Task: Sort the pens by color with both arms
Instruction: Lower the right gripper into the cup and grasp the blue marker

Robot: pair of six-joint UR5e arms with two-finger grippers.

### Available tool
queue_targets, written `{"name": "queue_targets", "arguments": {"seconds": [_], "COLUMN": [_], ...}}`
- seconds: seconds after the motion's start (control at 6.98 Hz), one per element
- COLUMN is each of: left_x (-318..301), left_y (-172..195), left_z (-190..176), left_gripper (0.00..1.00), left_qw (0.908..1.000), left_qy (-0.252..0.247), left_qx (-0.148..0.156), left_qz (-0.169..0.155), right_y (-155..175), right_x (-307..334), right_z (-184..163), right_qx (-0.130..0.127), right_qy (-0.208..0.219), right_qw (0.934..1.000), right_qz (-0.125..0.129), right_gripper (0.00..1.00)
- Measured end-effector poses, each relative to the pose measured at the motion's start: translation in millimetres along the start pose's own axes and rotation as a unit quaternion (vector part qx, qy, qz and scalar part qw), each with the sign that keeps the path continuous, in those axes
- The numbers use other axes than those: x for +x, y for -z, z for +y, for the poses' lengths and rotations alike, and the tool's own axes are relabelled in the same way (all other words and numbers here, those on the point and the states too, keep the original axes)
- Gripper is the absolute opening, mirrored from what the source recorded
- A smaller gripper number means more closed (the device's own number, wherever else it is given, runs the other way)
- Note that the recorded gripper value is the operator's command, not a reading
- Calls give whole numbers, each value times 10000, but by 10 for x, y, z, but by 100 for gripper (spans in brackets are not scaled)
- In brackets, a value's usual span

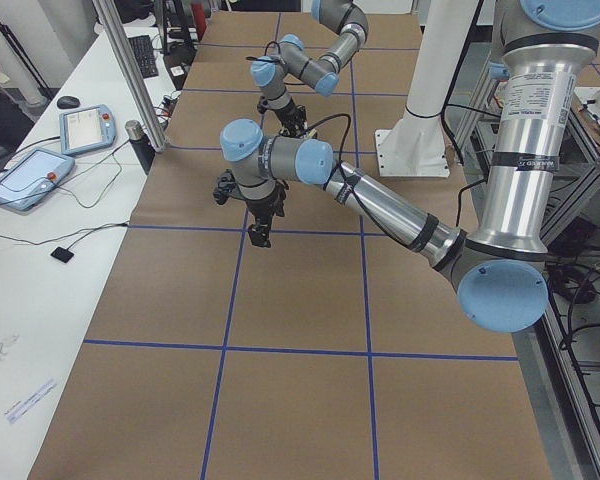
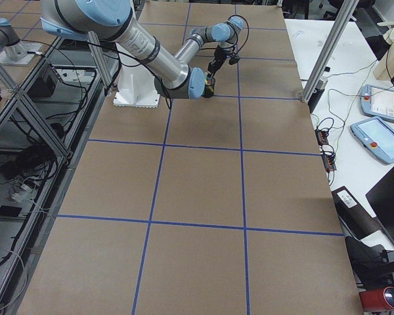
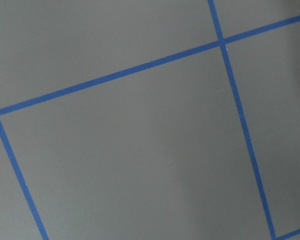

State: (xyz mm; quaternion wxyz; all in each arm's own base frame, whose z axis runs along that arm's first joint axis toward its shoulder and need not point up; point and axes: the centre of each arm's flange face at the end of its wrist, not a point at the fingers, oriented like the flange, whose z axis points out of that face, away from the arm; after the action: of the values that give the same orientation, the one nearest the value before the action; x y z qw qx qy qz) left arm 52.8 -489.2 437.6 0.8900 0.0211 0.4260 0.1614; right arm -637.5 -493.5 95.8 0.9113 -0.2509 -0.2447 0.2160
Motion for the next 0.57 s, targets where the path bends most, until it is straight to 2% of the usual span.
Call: {"name": "queue_targets", "arguments": {"seconds": [0.29,0.57], "left_x": [-1,-3], "left_y": [-3,-5], "left_z": [0,-1], "left_gripper": [99,99], "left_qw": [10000,10000], "left_qy": [3,5], "left_qx": [-3,-5], "left_qz": [1,1], "right_y": [8,18], "right_x": [4,17], "right_z": [25,33], "right_qx": [-7,-3], "right_qy": [17,31], "right_qw": [10000,10000], "right_qz": [-15,-35], "right_gripper": [33,33]}}
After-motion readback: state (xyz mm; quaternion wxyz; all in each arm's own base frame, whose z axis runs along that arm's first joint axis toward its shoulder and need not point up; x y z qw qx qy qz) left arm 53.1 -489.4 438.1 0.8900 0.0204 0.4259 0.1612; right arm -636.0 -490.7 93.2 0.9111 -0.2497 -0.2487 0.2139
